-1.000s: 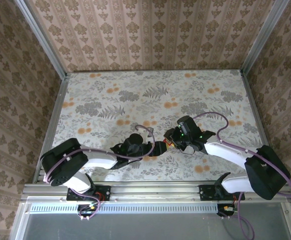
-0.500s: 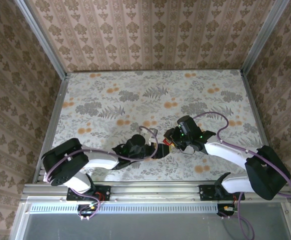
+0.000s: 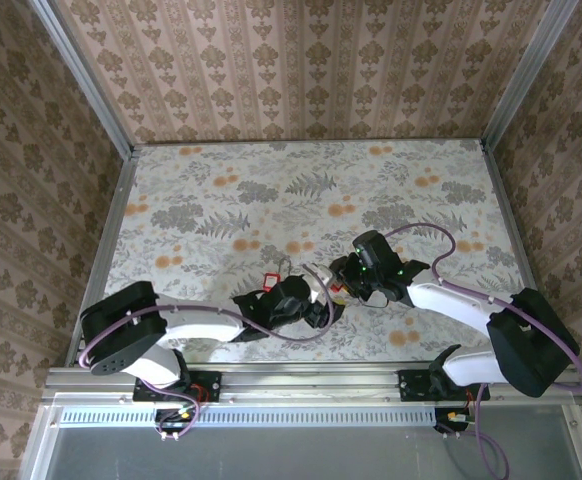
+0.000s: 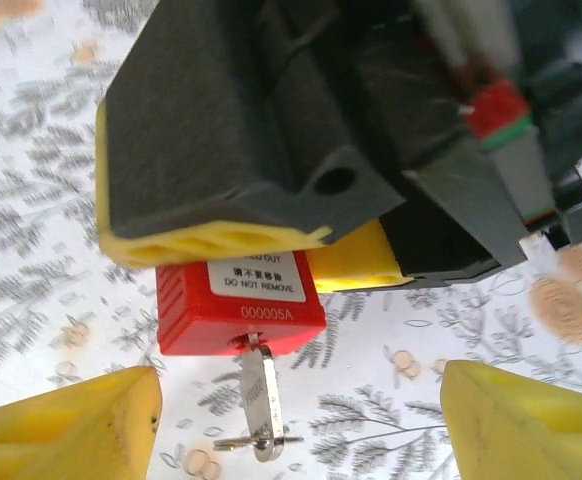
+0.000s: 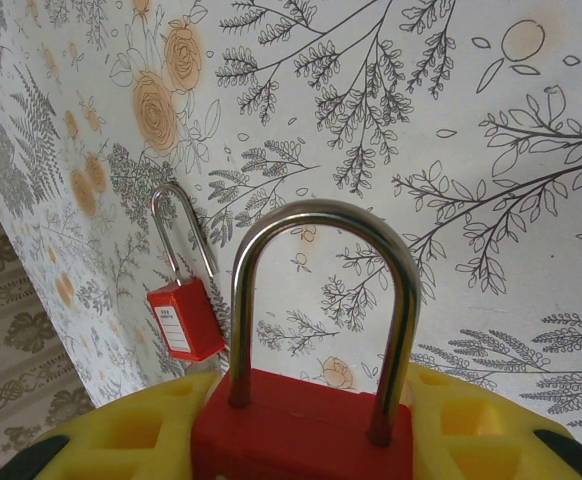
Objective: Unlock with the key
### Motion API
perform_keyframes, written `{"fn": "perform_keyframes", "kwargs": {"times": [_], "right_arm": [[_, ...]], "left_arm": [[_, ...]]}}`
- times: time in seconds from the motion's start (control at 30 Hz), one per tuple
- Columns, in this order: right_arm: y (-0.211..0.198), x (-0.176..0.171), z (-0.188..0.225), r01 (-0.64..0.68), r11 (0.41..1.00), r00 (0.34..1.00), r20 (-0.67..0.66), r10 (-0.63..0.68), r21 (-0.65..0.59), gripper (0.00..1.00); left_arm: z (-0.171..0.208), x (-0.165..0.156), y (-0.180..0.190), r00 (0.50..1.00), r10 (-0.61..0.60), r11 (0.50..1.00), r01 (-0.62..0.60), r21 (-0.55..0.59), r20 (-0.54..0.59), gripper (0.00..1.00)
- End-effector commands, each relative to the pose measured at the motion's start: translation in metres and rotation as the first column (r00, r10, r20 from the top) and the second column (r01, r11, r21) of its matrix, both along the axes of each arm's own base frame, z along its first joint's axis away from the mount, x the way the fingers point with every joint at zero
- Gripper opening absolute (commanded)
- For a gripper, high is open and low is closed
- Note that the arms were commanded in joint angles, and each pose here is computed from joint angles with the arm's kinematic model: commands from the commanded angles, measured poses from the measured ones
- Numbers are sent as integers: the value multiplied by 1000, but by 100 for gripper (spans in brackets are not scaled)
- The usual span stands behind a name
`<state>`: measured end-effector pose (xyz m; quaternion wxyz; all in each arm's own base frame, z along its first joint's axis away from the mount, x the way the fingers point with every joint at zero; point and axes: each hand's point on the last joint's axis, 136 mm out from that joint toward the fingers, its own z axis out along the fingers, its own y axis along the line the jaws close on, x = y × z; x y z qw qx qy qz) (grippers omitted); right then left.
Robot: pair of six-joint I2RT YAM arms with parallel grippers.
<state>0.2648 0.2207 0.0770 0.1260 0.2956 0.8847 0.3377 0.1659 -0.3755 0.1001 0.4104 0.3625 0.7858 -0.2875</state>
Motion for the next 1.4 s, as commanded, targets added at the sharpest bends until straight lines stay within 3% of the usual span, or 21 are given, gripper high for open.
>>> {"fn": "perform_keyframes", "kwargs": {"times": [0.0, 0.13, 0.27, 0.37, 0.6, 0.73, 1.0, 1.37], "right_arm": [[6, 4, 9, -15, 1000, 1000, 9, 15, 17, 12], [7, 4, 10, -18, 1000, 1000, 11, 18, 19, 12], [7, 3, 11, -19, 1000, 1000, 14, 19, 20, 12], [7, 3, 11, -21, 1000, 1000, 14, 21, 19, 11], [10, 1, 13, -32, 999, 999, 20, 32, 17, 12], [10, 2, 13, -35, 999, 999, 21, 35, 15, 12], [11, 0, 12, -41, 999, 999, 23, 40, 12, 11], [15, 0, 12, -49, 999, 999, 25, 48, 14, 11]], "left_arm": [[7, 10, 1, 966, -52, 993, 24, 114, 255, 75], [8, 8, -2, 923, -125, 986, 74, 152, 363, 75], [9, 3, -2, 840, -166, 984, 102, 149, 516, 78], [3, 3, -4, 826, -180, 980, 106, 167, 534, 78], [5, 14, -3, 826, -119, 990, 56, 128, 551, 78], [10, 8, -3, 846, -128, 992, 99, 84, 518, 78], [0, 17, 0, 874, -107, 993, 66, 102, 475, 66], [8, 23, -2, 885, -64, 997, 42, 58, 461, 62]]}}
